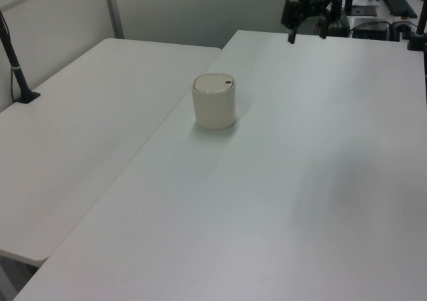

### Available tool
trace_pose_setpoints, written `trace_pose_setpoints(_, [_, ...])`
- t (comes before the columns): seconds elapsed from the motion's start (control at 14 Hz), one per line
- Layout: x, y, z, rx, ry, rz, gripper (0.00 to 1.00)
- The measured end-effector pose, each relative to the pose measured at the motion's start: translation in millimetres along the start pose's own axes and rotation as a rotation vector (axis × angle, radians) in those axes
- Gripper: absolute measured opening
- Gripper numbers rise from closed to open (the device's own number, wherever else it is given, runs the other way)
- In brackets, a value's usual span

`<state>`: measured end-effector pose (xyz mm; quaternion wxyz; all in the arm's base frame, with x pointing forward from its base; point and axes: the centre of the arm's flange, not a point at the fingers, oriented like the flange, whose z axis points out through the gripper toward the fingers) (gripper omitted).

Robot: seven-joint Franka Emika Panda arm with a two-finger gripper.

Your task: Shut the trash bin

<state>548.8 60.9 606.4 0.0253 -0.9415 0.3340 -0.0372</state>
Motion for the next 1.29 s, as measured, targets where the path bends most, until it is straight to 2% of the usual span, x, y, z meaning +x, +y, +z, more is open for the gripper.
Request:
trace_pose_setpoints(0.14, [-10, 15, -8, -0.027, -0.039, -0.169, 1.00])
trace_pose_setpoints(0.29, [-8, 20, -8, -0.026, -0.048, -0.373, 1.00])
trace_pose_setpoints(0.43, [7, 35, -10, -0.020, -0.048, -0.577, 1.00])
trace_pose_setpoints(0.57, [23, 53, -13, -0.011, -0.043, -0.725, 1.00])
trace_pose_setpoints(0.71, [31, 63, -16, -0.006, -0.040, -0.811, 1.00])
trace_pose_setpoints(0.79, [32, 63, -17, -0.006, -0.038, -0.822, 1.00])
trace_pose_setpoints(1.29, [29, 53, -15, 0.000, -0.040, -0.825, 1.00])
